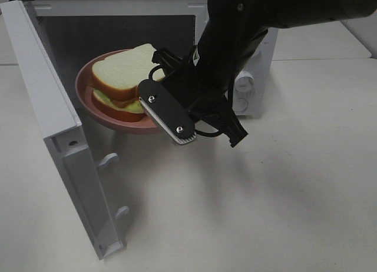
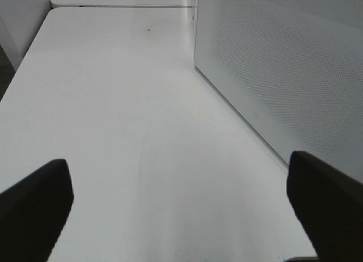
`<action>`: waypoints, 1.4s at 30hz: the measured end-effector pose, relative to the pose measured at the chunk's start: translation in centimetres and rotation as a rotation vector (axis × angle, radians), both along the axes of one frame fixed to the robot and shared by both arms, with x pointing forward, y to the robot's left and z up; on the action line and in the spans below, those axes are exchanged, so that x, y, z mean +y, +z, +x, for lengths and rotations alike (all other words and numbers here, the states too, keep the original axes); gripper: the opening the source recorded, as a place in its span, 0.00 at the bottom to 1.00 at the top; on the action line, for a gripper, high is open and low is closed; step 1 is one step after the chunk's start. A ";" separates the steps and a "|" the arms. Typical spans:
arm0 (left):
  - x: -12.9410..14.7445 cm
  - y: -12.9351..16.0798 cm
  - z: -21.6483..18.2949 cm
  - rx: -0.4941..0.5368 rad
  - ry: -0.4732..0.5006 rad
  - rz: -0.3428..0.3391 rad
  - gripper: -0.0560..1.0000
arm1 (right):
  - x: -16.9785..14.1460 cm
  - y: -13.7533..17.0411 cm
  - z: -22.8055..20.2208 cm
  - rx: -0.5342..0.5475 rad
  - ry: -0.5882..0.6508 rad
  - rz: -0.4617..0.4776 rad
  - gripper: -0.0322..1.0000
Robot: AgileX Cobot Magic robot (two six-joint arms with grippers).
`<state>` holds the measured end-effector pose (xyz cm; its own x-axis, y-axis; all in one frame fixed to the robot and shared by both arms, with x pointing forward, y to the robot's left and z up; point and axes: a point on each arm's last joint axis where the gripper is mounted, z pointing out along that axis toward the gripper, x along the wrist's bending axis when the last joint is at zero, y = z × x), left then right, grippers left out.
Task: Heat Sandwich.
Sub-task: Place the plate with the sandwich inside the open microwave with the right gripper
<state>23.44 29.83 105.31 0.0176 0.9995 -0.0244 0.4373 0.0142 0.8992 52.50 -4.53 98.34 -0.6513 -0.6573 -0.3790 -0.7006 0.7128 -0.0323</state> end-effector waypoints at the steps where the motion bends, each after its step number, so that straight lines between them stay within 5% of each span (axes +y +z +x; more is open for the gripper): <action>1: 0.0 0.0 0.0 0.000 0.000 0.000 0.96 | 0.0 0.0 0.0 0.000 0.000 0.000 0.06; 42: 0.0 0.0 0.0 0.000 0.000 0.000 0.96 | 5.9 -0.5 8.0 0.000 -0.228 0.036 0.06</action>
